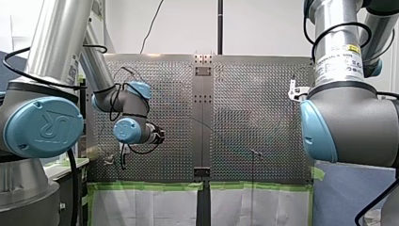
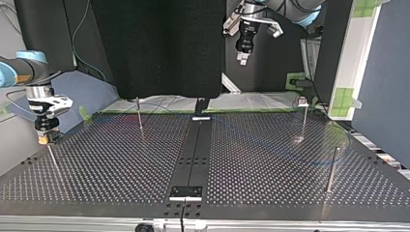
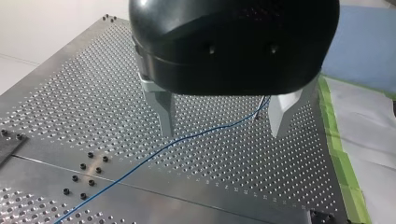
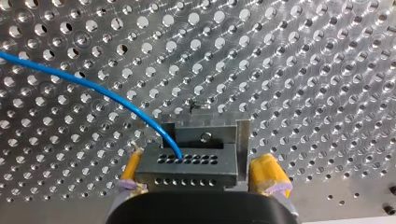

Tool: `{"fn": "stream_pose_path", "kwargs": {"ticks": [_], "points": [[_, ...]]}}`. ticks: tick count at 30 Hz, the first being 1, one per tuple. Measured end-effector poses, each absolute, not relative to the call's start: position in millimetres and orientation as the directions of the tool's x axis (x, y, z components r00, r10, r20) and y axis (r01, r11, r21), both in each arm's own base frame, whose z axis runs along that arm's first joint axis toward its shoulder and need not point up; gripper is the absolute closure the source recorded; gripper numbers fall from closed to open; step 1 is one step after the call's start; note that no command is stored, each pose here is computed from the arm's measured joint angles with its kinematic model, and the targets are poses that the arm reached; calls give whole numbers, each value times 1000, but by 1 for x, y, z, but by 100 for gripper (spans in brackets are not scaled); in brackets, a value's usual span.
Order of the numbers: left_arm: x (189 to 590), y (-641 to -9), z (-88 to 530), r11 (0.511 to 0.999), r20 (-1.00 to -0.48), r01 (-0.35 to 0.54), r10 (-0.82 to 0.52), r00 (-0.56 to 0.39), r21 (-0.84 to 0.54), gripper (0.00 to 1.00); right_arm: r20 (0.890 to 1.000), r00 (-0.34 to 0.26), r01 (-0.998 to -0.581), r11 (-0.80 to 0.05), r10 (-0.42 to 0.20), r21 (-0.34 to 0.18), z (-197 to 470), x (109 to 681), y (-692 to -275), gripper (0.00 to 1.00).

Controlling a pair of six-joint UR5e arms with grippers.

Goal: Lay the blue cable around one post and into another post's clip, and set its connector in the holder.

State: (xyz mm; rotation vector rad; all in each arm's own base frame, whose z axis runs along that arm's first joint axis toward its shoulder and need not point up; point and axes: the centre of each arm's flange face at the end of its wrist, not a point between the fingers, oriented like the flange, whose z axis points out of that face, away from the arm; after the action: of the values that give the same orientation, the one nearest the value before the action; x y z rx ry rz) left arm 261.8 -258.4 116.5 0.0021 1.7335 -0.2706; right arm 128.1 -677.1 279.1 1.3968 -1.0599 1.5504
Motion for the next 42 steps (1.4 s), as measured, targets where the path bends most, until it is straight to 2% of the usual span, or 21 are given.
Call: {"fn": "stream_pose_path", "kwargs": {"ticks": [42], "points": [[262, -260, 117, 978, -982, 168, -94, -162, -121, 0, 996, -92, -934, -348, 17, -80, 279, 128, -677, 0]]}}
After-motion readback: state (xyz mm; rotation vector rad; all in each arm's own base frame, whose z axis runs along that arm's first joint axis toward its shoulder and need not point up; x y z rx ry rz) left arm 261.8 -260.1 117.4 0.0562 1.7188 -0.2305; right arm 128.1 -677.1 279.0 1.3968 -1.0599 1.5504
